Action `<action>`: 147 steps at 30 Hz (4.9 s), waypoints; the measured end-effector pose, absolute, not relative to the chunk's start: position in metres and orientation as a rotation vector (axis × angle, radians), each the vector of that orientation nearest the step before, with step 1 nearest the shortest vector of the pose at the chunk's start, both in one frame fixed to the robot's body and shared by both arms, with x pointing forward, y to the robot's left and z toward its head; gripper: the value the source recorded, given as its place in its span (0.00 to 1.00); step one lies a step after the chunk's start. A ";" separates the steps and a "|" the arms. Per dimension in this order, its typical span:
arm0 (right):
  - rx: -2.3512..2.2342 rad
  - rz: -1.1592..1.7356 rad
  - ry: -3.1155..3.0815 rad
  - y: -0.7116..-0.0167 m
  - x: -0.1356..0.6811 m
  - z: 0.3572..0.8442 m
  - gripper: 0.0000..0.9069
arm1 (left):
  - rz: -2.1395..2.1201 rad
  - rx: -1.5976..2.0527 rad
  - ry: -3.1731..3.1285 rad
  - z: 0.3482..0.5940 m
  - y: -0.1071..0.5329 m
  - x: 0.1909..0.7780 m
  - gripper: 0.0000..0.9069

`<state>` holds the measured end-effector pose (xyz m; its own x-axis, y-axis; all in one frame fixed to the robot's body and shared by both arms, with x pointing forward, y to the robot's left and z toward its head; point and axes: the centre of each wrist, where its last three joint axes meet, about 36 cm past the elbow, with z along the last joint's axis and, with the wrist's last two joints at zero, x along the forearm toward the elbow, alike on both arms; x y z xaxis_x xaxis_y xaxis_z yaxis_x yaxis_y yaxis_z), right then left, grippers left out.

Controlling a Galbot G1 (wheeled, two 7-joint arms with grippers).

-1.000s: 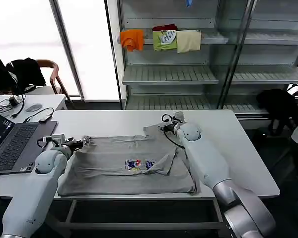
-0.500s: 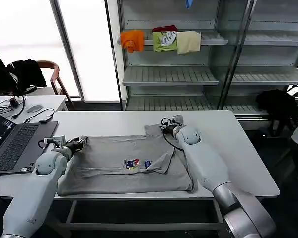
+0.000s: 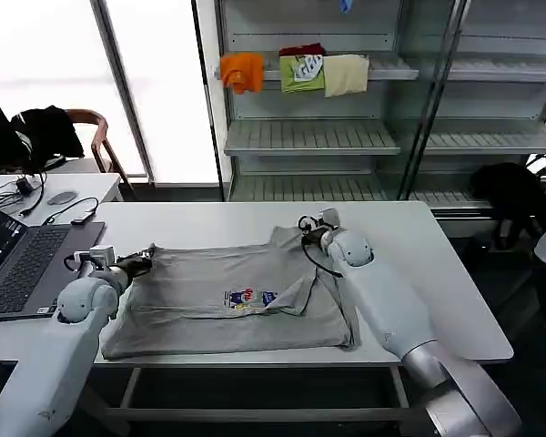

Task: Fold and organize the clothes.

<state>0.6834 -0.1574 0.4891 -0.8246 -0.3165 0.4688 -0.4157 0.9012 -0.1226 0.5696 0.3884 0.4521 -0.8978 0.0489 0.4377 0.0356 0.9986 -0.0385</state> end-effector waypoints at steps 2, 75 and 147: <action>0.548 0.309 -2.641 -0.158 0.677 0.497 0.00 | 0.051 -0.073 -2.704 0.458 0.389 0.566 0.01; 0.503 0.213 -2.778 -0.193 0.386 0.466 0.00 | -0.170 0.082 -2.738 0.438 0.335 0.388 0.06; 0.119 0.005 -3.131 -0.279 0.337 0.478 1.00 | 0.224 0.186 -2.765 0.411 0.330 0.370 0.69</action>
